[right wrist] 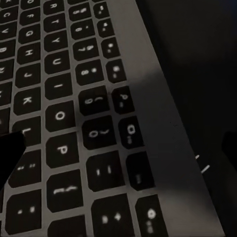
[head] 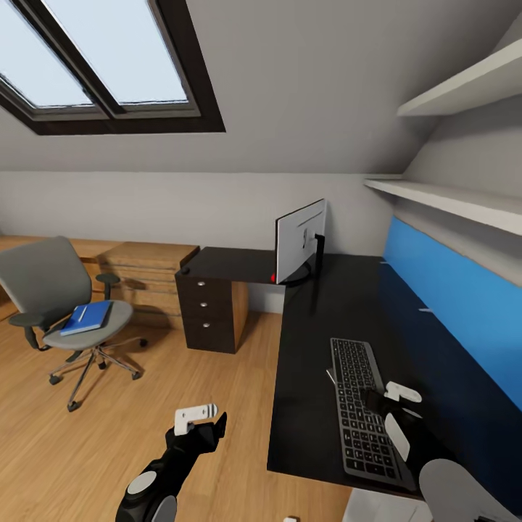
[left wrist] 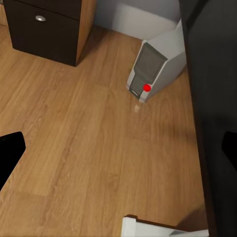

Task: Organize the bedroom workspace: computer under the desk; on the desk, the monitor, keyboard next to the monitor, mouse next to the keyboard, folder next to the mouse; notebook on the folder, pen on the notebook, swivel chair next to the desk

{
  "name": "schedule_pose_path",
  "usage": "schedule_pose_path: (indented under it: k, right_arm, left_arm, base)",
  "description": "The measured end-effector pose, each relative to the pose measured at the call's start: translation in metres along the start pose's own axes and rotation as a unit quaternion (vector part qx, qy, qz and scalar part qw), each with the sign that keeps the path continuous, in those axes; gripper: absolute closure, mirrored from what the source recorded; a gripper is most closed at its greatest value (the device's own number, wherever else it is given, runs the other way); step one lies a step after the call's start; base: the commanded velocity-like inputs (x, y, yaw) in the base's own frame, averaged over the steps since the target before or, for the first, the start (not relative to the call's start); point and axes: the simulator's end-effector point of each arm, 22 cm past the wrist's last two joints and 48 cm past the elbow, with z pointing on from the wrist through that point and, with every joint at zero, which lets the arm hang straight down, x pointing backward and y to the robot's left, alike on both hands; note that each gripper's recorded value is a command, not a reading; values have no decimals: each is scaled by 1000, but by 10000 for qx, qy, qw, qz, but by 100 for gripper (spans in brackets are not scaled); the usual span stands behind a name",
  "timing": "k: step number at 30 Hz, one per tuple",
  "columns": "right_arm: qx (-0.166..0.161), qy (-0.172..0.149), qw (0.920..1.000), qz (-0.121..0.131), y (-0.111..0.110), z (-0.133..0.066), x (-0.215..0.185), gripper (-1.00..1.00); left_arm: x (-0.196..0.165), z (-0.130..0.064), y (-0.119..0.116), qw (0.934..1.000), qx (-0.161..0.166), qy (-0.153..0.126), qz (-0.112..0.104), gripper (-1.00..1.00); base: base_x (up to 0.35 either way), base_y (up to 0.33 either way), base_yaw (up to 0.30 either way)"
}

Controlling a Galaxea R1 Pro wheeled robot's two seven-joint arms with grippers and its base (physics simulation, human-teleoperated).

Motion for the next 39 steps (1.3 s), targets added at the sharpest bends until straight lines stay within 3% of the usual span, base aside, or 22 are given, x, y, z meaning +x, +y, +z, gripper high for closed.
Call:
schedule_pose_path:
  k: [22, 39]
  right_arm:
    - [-18, -38, 10000, 1, -1, 15, 15, -100]
    - [-13, -41, 10000, -18, -1, 15, 15, -100]
  left_arm:
    - [19, 12, 6, 10000, -6, -12, -1, -100]
    - [21, 13, 10, 10000, -28, 10, 17, -100]
  base:
    - [0, 0, 0]
    - [0, 0, 0]
